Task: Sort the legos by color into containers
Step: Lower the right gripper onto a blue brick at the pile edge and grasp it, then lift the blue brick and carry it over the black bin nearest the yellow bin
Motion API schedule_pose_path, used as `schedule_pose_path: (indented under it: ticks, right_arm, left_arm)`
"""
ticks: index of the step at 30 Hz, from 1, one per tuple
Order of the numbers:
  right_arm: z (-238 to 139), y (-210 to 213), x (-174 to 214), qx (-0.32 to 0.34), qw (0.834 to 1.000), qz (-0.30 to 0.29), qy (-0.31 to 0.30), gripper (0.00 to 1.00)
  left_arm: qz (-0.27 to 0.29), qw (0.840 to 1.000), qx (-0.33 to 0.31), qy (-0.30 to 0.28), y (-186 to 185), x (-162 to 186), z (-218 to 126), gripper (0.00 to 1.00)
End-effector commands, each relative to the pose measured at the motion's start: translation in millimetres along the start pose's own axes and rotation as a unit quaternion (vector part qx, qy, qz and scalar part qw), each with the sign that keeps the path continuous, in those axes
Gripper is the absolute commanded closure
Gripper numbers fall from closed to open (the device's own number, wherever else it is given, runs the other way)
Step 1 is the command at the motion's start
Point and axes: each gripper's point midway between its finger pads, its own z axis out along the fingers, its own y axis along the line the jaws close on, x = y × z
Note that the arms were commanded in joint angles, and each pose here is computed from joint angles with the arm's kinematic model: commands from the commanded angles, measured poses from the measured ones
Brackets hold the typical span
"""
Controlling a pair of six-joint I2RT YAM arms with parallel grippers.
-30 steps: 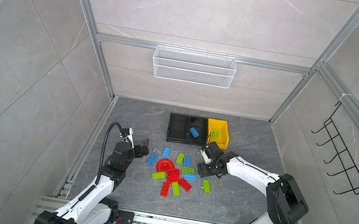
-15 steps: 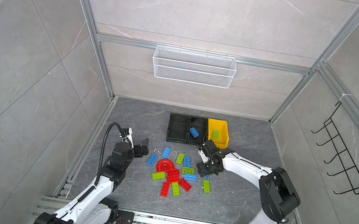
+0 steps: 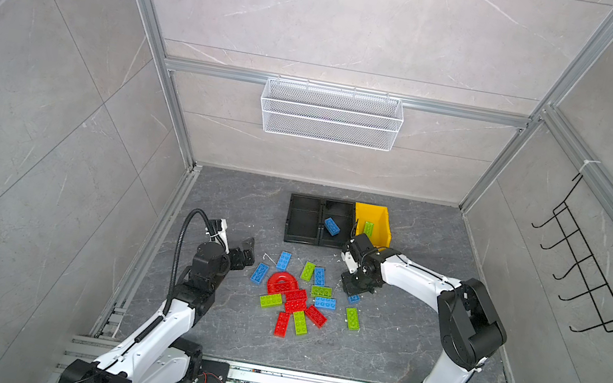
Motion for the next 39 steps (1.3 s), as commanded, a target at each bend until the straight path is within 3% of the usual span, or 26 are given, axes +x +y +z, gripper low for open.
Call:
schedule_pose_path:
  ticks: [1, 16, 27, 39]
  right_arm:
    - [1, 3, -7, -0.016, 1.000, 0.011, -0.008, 0.57]
    - [2, 15, -6, -0.070, 0.996, 0.037, -0.046, 0.76]
    - [-21, 15, -17, -0.080, 0.992, 0.047, -0.087, 0.82]
    - [-79, 9, -100, -0.134, 0.970, 0.055, -0.197, 0.82]
  left_arm:
    - [0.007, 1.000, 0.012, -0.027, -8, -17, -3, 0.00]
    - [0.009, 1.000, 0.011, -0.016, -7, -13, 2, 0.00]
    - [0.005, 1.000, 0.012, -0.020, -7, -13, 1, 0.00]
    - [0.006, 1.000, 0.018, -0.020, -9, -14, 0, 0.00]
